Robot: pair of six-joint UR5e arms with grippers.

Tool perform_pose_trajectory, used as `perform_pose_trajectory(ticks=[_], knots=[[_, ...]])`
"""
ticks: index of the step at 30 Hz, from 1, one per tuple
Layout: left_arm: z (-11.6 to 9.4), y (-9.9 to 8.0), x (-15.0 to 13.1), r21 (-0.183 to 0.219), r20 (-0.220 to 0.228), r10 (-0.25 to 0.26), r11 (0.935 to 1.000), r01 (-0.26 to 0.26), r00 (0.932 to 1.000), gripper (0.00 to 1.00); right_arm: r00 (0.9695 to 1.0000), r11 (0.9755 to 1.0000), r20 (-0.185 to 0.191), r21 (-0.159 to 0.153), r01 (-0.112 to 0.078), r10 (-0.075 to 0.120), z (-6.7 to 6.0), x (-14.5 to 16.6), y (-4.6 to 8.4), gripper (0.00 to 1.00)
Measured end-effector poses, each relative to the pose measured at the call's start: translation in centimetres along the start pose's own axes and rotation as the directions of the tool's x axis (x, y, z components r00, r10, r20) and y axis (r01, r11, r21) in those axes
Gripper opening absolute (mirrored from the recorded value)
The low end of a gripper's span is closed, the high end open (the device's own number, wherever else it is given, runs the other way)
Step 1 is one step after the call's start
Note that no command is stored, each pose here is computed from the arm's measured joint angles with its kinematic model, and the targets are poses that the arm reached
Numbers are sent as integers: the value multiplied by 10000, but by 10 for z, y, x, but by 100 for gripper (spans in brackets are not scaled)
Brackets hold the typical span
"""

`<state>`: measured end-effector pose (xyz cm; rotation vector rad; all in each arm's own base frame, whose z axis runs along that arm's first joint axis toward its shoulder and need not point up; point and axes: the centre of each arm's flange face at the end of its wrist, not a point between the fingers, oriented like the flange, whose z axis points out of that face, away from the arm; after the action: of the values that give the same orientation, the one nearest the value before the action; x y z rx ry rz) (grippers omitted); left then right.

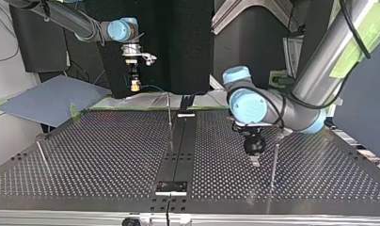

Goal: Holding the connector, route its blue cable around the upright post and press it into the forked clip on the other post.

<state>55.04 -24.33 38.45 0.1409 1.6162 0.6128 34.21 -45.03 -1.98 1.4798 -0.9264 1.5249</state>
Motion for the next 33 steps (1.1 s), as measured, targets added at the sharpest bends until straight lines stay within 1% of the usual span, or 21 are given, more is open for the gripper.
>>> perform_pose_trajectory(ticks=[3,6,13,17,23,26,30,33], knots=[[2,-6,0,125,-93,31,9999,-30,10000,100,10000,10000,-2,0,-2,2,0,0,0,0],[3,-9,0,198,-128,-51,9998,53,9999,100,10000,10000,-2,2,-2,2,0,0,0,0],[2,-12,1,210,-179,-214,9995,217,9996,100,10000,10000,-3,2,-2,2,0,0,0,0],[0,-13,7,163,-294,-198,9997,203,9994,100,10000,10000,5,1,-2,2,0,0,0,0],[-3,-18,22,161,-386,-148,9998,154,9991,100,10000,10000,8,1,-2,2,0,0,0,0],[-3,-23,33,174,-482,-74,9998,82,9988,100,10000,10000,9,2,-2,2,0,0,0,0],[-1,-36,51,201,-746,242,9995,-228,9969,100,10000,10000,15,2,-2,2,0,0,0,0],[0,-47,62,242,-862,408,9990,-389,9954,100,10000,10000,21,3,-2,2,0,-1,0,0]])
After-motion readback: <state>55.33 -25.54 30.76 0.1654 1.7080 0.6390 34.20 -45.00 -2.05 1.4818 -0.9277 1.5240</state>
